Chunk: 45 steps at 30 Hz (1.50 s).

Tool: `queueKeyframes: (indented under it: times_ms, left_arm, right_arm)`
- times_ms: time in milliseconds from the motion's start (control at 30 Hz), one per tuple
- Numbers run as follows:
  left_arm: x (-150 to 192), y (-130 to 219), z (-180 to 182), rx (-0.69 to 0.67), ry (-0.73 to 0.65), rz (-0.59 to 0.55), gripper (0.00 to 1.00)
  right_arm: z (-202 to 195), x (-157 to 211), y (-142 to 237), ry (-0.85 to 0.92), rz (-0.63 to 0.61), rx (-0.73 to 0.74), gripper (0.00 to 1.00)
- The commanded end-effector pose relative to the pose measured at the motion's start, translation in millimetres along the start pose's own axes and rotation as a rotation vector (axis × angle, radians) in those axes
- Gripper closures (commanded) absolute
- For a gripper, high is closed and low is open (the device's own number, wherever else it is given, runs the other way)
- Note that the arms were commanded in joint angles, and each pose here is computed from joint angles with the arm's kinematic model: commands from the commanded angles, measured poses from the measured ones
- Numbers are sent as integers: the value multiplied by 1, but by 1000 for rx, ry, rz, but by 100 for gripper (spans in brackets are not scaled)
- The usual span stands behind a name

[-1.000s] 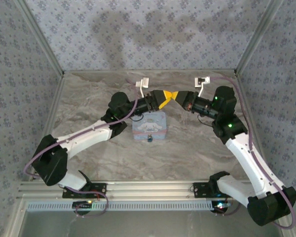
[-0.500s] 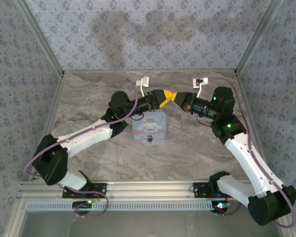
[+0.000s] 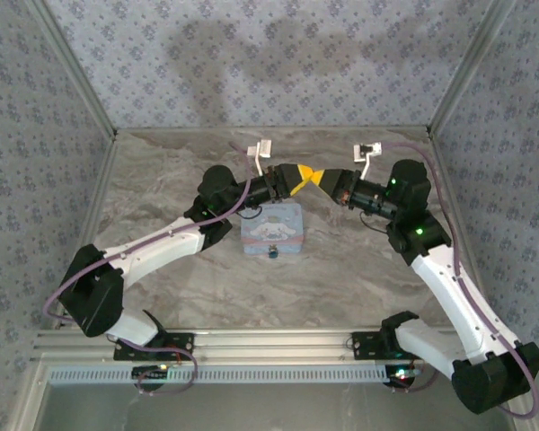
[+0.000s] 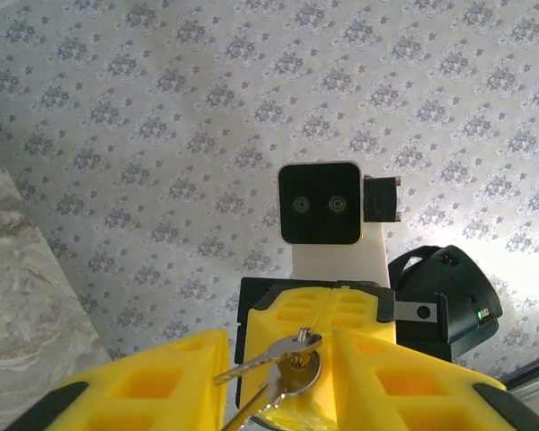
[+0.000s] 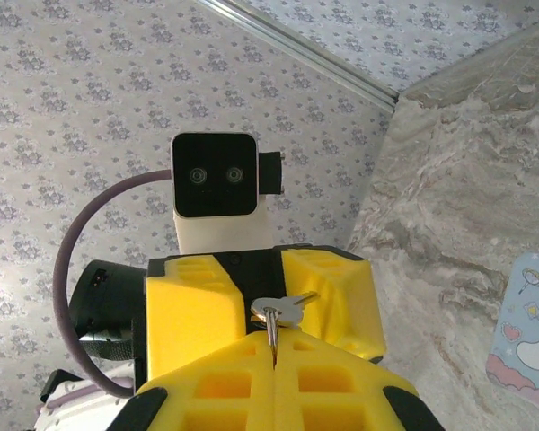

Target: Unlock a padlock with a key

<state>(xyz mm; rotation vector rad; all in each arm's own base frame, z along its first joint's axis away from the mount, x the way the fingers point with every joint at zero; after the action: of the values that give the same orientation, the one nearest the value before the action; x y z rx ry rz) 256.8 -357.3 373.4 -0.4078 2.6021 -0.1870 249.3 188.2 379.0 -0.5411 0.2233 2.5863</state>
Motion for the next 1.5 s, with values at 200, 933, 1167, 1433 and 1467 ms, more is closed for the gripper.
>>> queueKeyframes:
  times_ms: [200,933,1167,1433,1467]
  left_arm:
    - [-4,4,-18,42,-45,-4,75]
    - [-4,8,-16,26,-48,-5,68]
    - [-4,7,-13,22,-45,-4,83]
    - [-4,7,-16,27,-55,0,99]
    - [-4,7,-16,27,-57,1,100]
  right_arm:
    - [6,7,6,17,30,-19,100]
    - [10,5,13,21,56,-23,100]
    - [8,5,13,19,56,-19,100]
    - [4,5,13,16,62,-8,100]
    - [4,5,14,17,62,-7,100]
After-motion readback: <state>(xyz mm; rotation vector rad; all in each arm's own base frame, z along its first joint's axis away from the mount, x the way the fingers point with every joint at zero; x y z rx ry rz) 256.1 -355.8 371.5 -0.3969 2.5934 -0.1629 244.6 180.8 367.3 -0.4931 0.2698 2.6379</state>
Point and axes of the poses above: each hand's point on the last joint's axis, 136 mm out from that joint toward the fingers, its own y axis back along the fingers, its own z axis along the line the jaws close on, x = y × z, the point moved 3 cm from there along y, back along the fingers, and after that the axes turned 5 degrees about -y, right-handed, at the moved point
